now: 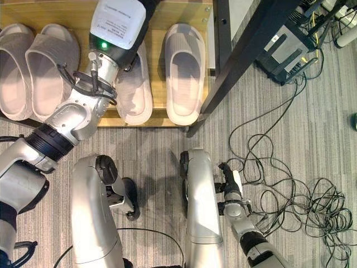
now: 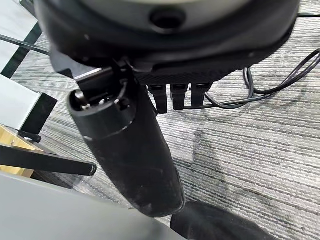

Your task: Arrange the slippers neatly on the shoe rack.

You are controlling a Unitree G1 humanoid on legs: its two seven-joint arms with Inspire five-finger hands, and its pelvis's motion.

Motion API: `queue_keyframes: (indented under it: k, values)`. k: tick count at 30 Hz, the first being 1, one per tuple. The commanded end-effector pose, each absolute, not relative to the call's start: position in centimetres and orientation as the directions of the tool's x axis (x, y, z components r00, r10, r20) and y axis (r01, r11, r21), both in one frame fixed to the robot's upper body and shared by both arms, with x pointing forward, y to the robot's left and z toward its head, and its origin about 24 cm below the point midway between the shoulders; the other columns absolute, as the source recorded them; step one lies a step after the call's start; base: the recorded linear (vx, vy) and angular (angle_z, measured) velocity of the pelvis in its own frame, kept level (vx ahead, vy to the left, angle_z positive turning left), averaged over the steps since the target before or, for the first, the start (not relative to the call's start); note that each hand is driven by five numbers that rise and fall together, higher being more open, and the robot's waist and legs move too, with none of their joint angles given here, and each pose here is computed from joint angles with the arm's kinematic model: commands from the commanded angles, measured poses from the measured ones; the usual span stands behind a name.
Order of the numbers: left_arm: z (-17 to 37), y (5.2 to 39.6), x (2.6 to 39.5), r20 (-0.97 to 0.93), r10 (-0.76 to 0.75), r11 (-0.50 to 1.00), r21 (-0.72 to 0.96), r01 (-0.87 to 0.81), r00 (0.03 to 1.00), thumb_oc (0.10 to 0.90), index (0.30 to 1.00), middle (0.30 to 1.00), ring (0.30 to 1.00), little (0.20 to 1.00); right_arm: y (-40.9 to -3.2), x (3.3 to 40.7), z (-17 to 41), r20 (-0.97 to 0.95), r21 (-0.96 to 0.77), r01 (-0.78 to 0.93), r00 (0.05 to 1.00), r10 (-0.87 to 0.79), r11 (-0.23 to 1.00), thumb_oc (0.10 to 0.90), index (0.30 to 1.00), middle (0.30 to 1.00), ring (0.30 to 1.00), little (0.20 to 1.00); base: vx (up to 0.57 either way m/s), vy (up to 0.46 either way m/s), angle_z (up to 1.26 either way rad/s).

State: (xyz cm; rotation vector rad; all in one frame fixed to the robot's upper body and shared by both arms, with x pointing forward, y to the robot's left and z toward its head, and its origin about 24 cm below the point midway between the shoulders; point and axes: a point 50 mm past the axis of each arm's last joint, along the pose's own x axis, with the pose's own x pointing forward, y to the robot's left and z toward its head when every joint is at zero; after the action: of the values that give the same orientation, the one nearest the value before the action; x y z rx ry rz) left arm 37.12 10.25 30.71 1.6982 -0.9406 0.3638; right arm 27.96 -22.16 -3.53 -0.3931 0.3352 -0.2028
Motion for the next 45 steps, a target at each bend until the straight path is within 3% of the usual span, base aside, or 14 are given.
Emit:
queue_keyframes:
  k: [1,6,21,26,38,45]
  values:
    - [37.4,9.7,33.7,0.819,-0.425,0.018,0.435,-0.900,0.387,0.800,0.900,0.900,0.900,0.900,-22.0,28.8,-2.1,-0.199,-0.405,0.159,0.946,-0.256,0.901,0.800,0.900,0.900,0.900,0.900,0.00,0.000,0.00]
    - [36.8,9.7,33.1,0.813,-0.440,0.055,0.449,-0.892,0.382,0.800,0.900,0.900,0.900,0.900,-21.6,28.9,-2.2,-0.204,-0.409,0.145,0.948,-0.246,0.901,0.800,0.900,0.900,0.900,0.900,0.00,0.000,0.00]
    - [35.5,12.3,33.6,0.801,-0.393,-0.045,0.474,-0.879,0.452,0.800,0.900,0.900,0.900,0.900,-20.6,28.7,-2.4,-0.211,-0.418,0.093,0.958,-0.196,0.904,0.800,0.900,0.900,0.900,0.900,0.00,0.000,0.00]
    - [35.5,12.2,31.8,0.818,-0.420,0.060,0.456,-0.888,0.392,0.800,0.900,0.900,0.900,0.900,-20.5,28.5,-2.6,-0.224,-0.382,0.106,0.953,-0.203,0.918,0.800,0.900,0.900,0.900,0.900,0.00,0.000,0.00]
    - [33.9,11.6,30.0,0.805,-0.466,0.244,0.517,-0.820,0.368,0.800,0.900,0.900,0.900,0.900,-20.2,27.7,-4.2,-0.295,-0.392,0.079,0.933,-0.206,0.917,0.800,0.900,0.900,0.900,0.900,0.00,0.000,0.00]
    - [32.1,13.6,27.9,0.834,-0.433,0.357,0.507,-0.784,0.342,0.800,0.900,0.900,0.900,0.900,-20.3,26.0,-6.1,-0.372,-0.396,0.078,0.898,-0.237,0.915,0.800,0.900,0.900,0.900,0.900,0.00,0.000,0.00]
